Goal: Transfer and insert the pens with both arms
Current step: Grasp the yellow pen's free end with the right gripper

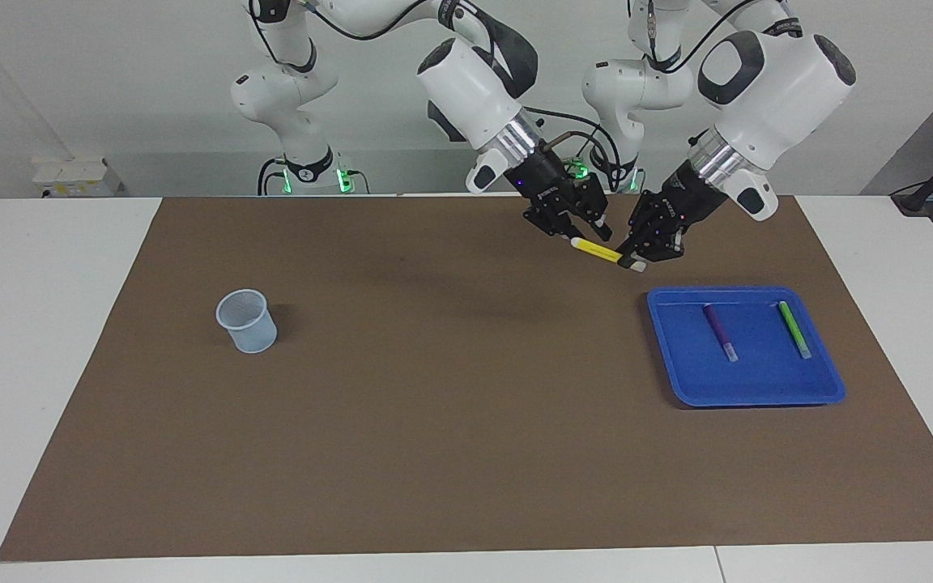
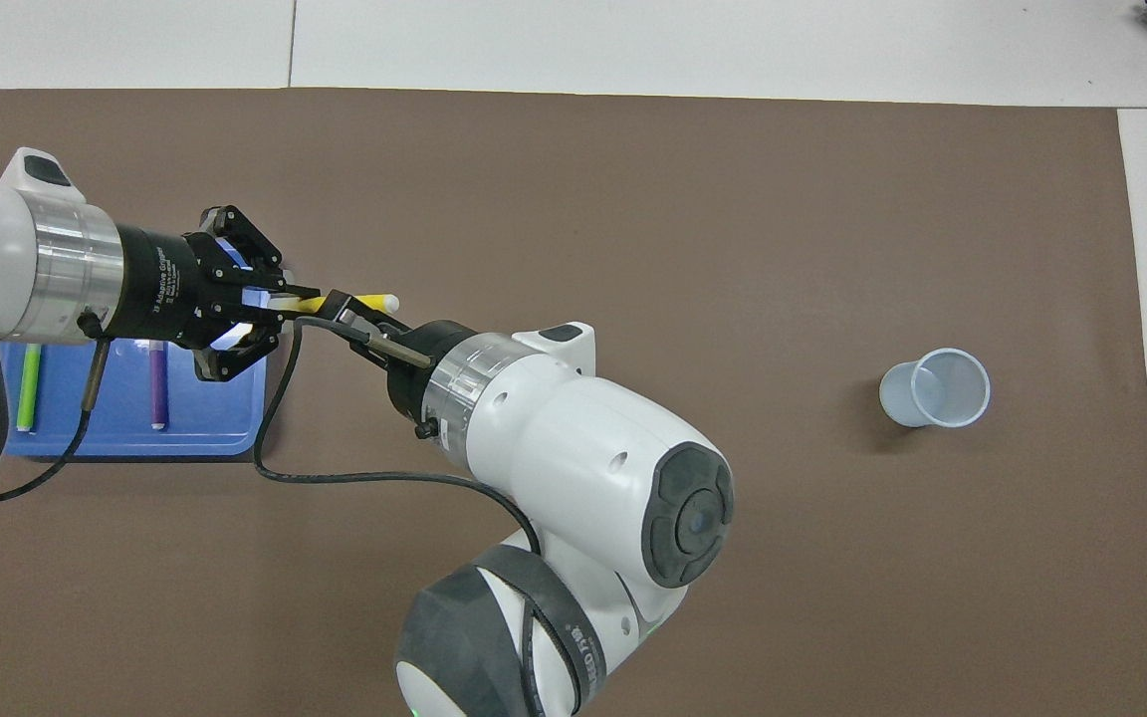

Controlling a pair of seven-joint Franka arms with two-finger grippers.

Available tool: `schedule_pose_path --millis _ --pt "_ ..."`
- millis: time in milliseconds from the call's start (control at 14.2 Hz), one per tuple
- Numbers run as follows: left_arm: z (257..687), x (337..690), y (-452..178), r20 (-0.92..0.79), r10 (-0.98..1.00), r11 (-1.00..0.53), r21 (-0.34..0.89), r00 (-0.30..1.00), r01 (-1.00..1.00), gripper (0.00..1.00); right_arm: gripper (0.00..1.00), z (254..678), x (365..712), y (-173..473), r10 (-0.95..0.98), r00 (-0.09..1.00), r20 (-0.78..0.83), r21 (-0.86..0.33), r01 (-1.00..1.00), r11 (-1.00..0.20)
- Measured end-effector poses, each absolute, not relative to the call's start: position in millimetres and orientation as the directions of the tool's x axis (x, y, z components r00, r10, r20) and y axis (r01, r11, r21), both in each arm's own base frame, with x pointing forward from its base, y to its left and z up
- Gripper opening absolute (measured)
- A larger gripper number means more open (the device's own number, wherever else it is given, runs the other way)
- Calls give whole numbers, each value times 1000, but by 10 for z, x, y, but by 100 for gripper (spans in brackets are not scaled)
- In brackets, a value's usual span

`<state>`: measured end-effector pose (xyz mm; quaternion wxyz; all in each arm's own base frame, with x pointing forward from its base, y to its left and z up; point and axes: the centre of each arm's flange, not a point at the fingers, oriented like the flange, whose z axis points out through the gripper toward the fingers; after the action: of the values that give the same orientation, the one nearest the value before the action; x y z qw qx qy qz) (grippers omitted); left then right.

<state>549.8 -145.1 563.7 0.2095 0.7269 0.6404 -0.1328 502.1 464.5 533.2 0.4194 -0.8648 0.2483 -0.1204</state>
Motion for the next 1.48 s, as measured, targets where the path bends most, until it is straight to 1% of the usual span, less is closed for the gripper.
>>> schedule_pose_path --millis 70,141,562,633,703,773,844,914,984,1055,1477 --pt "5638 5498 -1452 -463 875 -91 134 144 987 16 52 5332 5028 4638 -532 847 0 -785 -329 -525" --pt "5639 5498 -1452 -463 874 -91 134 143 987 16 50 5332 5040 4625 -534 845 1 -785 -330 -524" --pt "5662 5488 -1452 -465 874 -85 136 139 987 16 50 5335 5085 4577 -540 842 6 -785 -330 -524" --pt "5662 5488 -1453 -467 874 -83 135 137 987 16 43 5335 5085 4577 -540 842 7 -785 -330 -524" --pt "5663 5487 -1454 -469 873 -81 134 135 988 16 39 5335 5085 4577 -540 842 7 -785 -330 -524" --pt "5663 5487 -1455 -471 872 -80 133 134 988 16 39 5335 5085 4577 -540 842 7 -785 -330 -524" --pt "5663 5486 -1456 -471 872 -80 133 134 988 16 31 5337 5085 4577 -540 842 7 -786 -330 -524" --pt "5662 5485 -1457 -472 871 -80 133 134 988 16 31 5341 5086 4577 -540 842 7 -786 -329 -523" --pt "5657 5484 -1461 -473 871 -80 131 133 988 16 26 5352 5086 4579 -540 841 8 -788 -327 -521" --pt "5647 5483 -1465 -477 870 -72 128 125 989 16 19 5376 5083 4585 -541 841 9 -792 -324 -518" --pt "5649 5485 -1463 -482 868 -67 129 122 989 16 19 5380 5091 4577 -543 840 10 -793 -324 -516"
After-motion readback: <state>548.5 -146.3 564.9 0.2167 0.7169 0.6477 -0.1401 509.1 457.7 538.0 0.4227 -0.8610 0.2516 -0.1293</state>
